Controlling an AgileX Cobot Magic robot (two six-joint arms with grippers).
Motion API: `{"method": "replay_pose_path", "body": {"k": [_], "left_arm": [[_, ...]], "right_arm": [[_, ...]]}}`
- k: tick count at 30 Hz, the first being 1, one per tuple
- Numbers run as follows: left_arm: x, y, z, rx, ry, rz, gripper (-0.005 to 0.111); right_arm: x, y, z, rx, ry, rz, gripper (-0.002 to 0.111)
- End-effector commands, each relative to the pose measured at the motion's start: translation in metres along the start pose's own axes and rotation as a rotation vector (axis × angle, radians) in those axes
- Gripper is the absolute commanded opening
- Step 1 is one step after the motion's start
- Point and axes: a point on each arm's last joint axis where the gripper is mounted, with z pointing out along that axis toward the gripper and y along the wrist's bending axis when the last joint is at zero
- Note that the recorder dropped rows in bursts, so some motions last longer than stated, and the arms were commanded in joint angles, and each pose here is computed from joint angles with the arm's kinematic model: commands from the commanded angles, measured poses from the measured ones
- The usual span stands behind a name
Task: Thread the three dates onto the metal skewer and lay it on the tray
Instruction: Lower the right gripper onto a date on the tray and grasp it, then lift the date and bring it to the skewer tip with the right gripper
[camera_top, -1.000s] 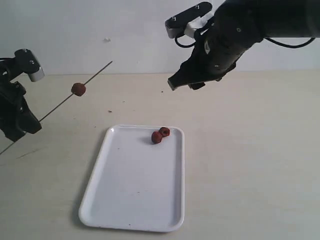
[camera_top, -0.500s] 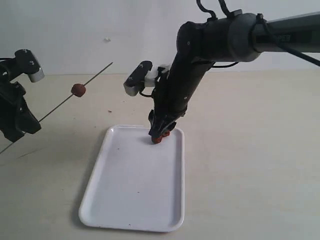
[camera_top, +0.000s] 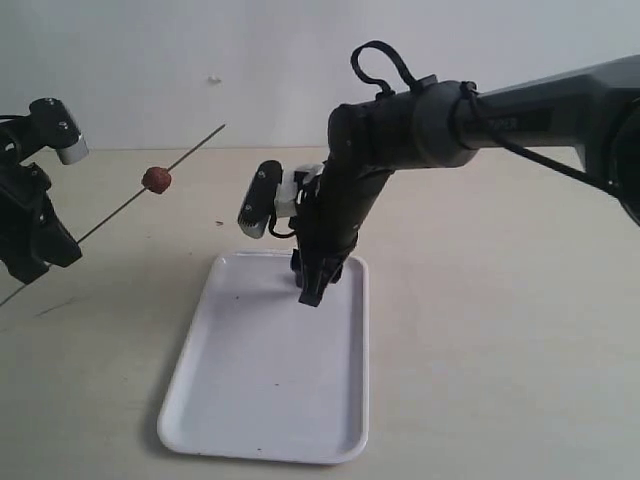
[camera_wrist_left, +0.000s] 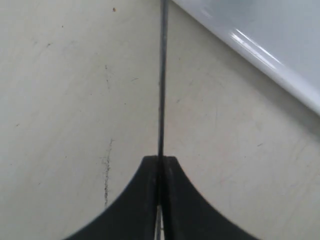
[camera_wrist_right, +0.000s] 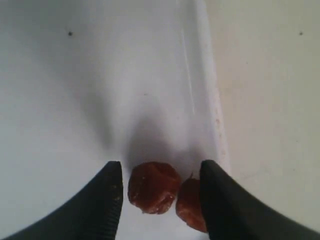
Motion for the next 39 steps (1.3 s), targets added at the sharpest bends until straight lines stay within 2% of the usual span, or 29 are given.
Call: {"method": "replay_pose_path", "body": {"k": [1, 7, 16, 24, 34, 37, 39], "left_arm": [[-0.002, 0.002, -0.003, -0.015, -0.012, 0.003, 0.0], [-0.002, 0.002, -0.003, -0.023, -0.012, 0.006, 0.0], [-0.002, 0.002, -0.003, -0.023, -0.012, 0.006, 0.0], [-0.002, 0.002, -0.003, -0.025, -0.013, 0.006, 0.0], [-0.002, 0.002, -0.003, -0.026, -0.016, 0.039, 0.0], [-0.003, -0.003, -0.003, 0.023, -0.02, 0.113, 0.0], [-0.005, -0.008, -0.003, 0.068, -0.028, 0.211, 0.0]], "right_arm": [[0.0, -0.001, 0.004, 0.012, 0.012, -0.014, 0.047], [0.0, -0.001, 0.004, 0.01, 0.014, -0.014, 0.038], [-0.001, -0.001, -0.002, 0.009, 0.01, -0.007, 0.019], [-0.007, -0.002, -0.027, 0.011, -0.008, 0.031, 0.018], [-0.006, 0.007, -0.058, -0.081, 0.032, 0.05, 0.018], [-0.005, 0.011, -0.072, -0.114, 0.058, 0.04, 0.018], [-0.003, 0.012, -0.083, -0.127, 0.085, 0.012, 0.018]]}}
